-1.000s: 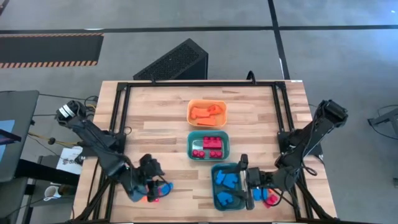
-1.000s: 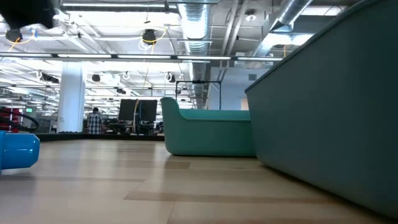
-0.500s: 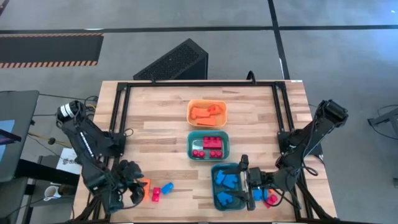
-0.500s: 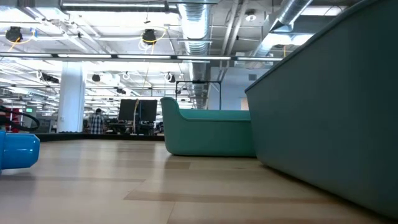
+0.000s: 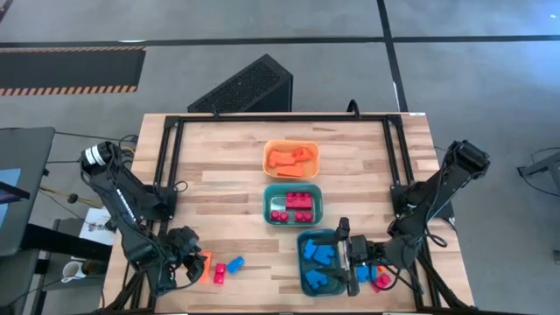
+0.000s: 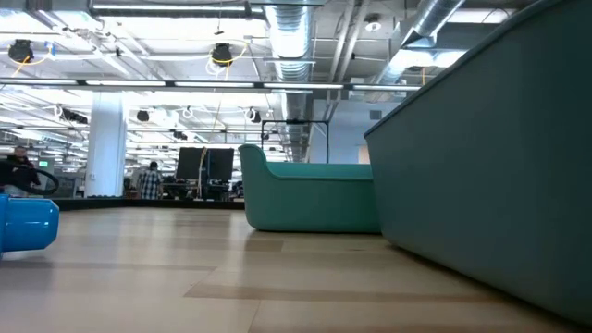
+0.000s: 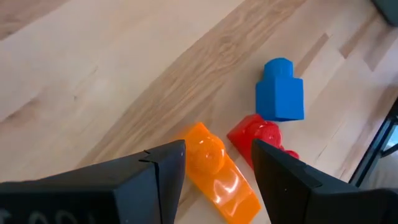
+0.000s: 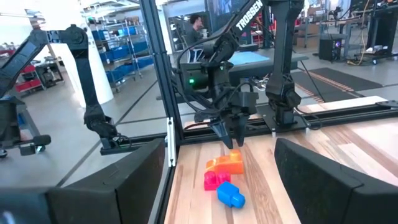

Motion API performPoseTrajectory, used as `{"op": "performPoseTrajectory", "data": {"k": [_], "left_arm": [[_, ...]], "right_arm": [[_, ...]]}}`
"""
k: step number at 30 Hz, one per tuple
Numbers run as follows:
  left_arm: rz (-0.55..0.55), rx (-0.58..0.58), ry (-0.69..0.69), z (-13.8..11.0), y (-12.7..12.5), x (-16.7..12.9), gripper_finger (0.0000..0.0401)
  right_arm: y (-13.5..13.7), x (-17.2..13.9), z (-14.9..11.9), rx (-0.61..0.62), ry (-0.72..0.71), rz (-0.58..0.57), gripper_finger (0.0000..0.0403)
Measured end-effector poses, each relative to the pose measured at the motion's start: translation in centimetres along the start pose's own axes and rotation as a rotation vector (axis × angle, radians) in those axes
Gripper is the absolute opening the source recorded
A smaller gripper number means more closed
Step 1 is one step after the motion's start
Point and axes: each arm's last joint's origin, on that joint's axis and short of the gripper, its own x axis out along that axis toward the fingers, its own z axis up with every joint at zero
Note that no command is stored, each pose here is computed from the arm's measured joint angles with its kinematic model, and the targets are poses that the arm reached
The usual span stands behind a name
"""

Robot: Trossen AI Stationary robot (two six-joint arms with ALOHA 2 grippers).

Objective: Sort & place blocks by color
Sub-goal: Put the orange game piece into the orange bin

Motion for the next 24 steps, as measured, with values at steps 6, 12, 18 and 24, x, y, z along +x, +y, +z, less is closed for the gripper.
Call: {"op": "performPoseTrajectory", "data": {"k": [6, 12, 18, 24], "left_arm": [[-0.031, 0.018, 0.025, -0.2, -0.4, 0.0, 0.0167], [-0.019, 0.063, 0.025, -1.2, -1.2, 1.7, 0.0216], [0.033, 0.069, 0.023, -0.9, -1.8, 1.1, 0.0275], [0.082, 0.038, 0.062, -0.7, -2.2, 0.9, 0.0296]], "right_arm": [[0.0, 0.0, 0.0, -0.001, 0.0, 0.0, 0.0324], [0.0, 0.0, 0.0, -0.001, 0.0, 0.0, 0.0324], [0.0, 0.0, 0.0, -0.002, 0.001, 0.0, 0.0324], [0.0, 0.0, 0.0, -0.002, 0.001, 0.0, 0.0324]]}}
